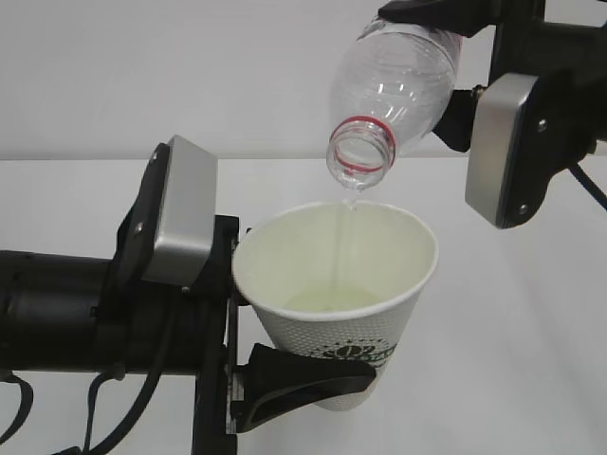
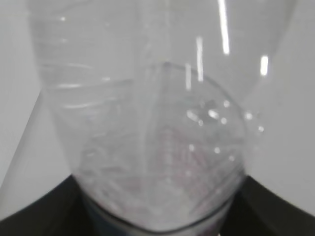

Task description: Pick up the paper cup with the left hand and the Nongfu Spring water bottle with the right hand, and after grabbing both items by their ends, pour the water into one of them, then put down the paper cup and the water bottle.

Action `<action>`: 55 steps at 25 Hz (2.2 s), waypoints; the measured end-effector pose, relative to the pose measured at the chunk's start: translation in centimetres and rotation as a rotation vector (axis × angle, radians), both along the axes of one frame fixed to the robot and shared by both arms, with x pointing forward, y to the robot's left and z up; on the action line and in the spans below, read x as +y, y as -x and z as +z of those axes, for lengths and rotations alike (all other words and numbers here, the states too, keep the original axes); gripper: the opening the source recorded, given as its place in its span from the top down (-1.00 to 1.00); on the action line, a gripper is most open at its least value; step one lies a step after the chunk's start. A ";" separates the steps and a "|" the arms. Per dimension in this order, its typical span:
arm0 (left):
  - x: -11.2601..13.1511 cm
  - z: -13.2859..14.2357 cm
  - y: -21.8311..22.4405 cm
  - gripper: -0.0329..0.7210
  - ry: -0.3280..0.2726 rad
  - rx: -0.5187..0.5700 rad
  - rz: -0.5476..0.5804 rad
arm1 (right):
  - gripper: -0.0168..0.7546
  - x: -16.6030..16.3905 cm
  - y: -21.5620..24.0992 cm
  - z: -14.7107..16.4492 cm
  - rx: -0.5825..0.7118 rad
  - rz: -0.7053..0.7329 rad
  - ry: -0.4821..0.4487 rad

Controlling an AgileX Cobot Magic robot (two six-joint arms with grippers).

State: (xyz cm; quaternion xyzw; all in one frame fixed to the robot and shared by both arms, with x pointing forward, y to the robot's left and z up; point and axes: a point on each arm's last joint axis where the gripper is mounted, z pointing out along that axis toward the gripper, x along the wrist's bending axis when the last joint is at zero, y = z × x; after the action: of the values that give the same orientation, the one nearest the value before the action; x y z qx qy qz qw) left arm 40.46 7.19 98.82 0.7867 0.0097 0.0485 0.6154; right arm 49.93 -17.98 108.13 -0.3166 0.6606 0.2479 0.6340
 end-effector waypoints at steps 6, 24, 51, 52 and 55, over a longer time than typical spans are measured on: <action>0.0 0.0 0.0 -0.39 0.000 0.000 0.000 | -0.26 0.0 0.0 0.0 -0.007 0.001 0.007; 0.0 0.0 0.0 -0.39 -0.001 -0.001 -0.002 | -0.26 0.0 0.0 0.0 -0.010 0.001 0.009; 0.0 0.0 0.0 -0.39 -0.001 -0.001 -0.002 | -0.26 0.0 0.0 0.0 -0.012 0.001 0.011; 0.0 0.0 0.0 -0.39 -0.001 -0.001 -0.002 | -0.26 0.0 0.0 0.0 -0.013 0.001 0.013; 0.0 0.0 0.0 -0.39 -0.001 -0.001 -0.002 | -0.26 0.0 0.0 0.0 -0.013 0.001 0.013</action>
State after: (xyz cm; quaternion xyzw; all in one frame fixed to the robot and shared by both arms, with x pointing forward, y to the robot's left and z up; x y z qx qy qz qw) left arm 40.45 7.19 98.81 0.7870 0.0087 0.0483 0.6150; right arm 49.93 -17.98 108.13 -0.3227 0.6577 0.2420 0.6362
